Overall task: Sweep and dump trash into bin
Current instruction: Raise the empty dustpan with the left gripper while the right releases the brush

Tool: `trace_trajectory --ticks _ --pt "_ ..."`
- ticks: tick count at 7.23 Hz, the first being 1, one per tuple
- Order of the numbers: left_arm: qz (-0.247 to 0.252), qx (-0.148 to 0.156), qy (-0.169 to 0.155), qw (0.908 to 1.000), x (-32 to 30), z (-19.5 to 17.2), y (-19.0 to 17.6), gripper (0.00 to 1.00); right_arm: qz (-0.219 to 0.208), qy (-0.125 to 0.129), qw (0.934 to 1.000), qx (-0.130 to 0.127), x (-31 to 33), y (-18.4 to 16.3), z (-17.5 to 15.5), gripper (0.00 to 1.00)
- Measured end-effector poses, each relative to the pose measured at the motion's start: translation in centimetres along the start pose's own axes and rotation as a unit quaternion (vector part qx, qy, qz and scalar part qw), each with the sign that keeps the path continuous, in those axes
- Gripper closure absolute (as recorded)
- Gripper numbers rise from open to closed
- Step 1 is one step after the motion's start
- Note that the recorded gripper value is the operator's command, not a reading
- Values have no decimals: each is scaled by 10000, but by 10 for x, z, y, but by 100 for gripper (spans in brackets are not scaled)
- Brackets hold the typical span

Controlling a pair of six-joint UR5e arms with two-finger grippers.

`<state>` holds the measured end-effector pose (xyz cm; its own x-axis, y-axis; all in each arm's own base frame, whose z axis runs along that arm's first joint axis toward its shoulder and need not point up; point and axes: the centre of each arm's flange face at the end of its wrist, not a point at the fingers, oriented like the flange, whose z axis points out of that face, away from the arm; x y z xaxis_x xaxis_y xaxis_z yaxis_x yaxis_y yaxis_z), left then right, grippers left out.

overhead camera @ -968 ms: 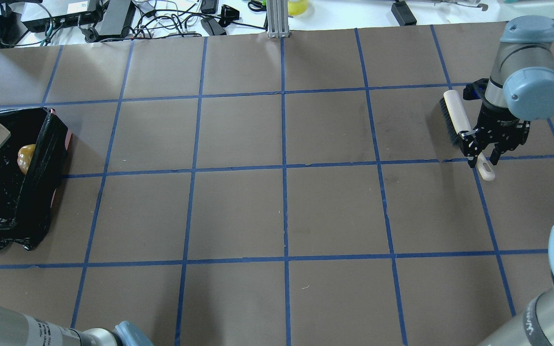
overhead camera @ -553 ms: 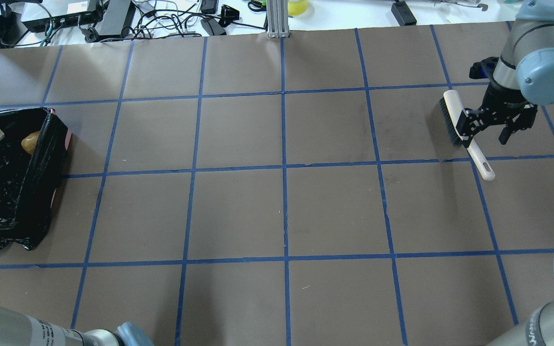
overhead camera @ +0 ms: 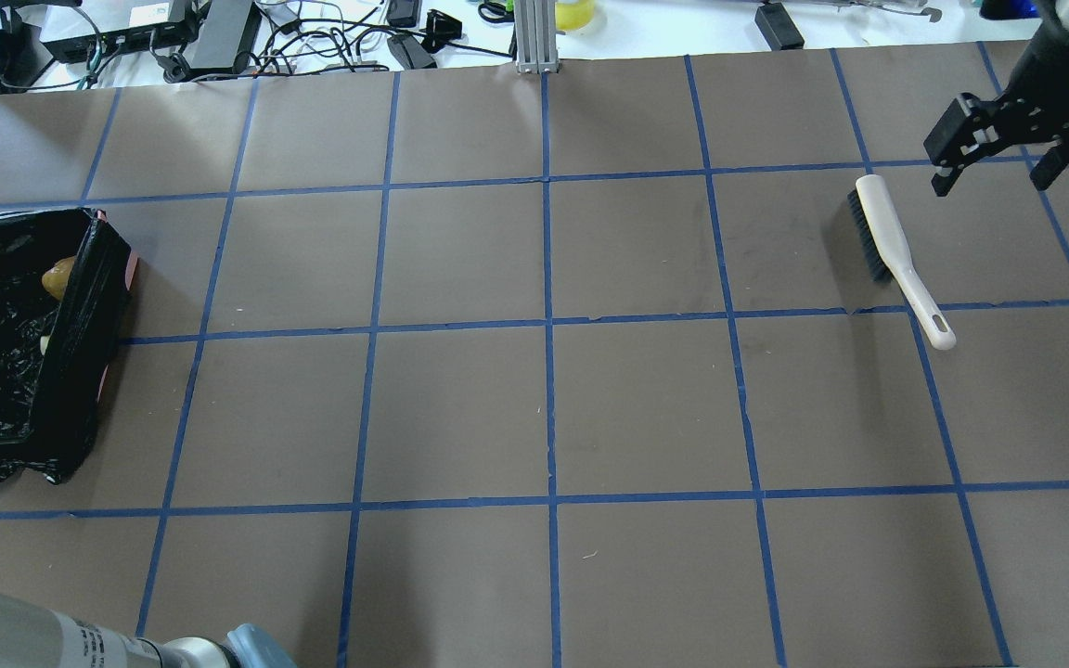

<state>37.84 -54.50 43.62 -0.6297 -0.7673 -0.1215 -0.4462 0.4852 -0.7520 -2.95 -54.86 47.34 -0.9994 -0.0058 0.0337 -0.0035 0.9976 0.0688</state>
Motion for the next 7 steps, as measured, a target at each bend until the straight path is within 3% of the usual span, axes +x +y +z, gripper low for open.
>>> trace_trajectory --ticks 2,4,7 --pt "146 -10 90 9999 12 -13 -2 100 -16 -59 10000 77 -62 12 -48 1" --pt "545 89 202 9983 30 -35 -11 100 25 -145 9998 96 -133 28 -66 5" --pt "1453 871 280 9852 58 -59 -16 100 105 -163 9997 160 -172 47 -71 4"
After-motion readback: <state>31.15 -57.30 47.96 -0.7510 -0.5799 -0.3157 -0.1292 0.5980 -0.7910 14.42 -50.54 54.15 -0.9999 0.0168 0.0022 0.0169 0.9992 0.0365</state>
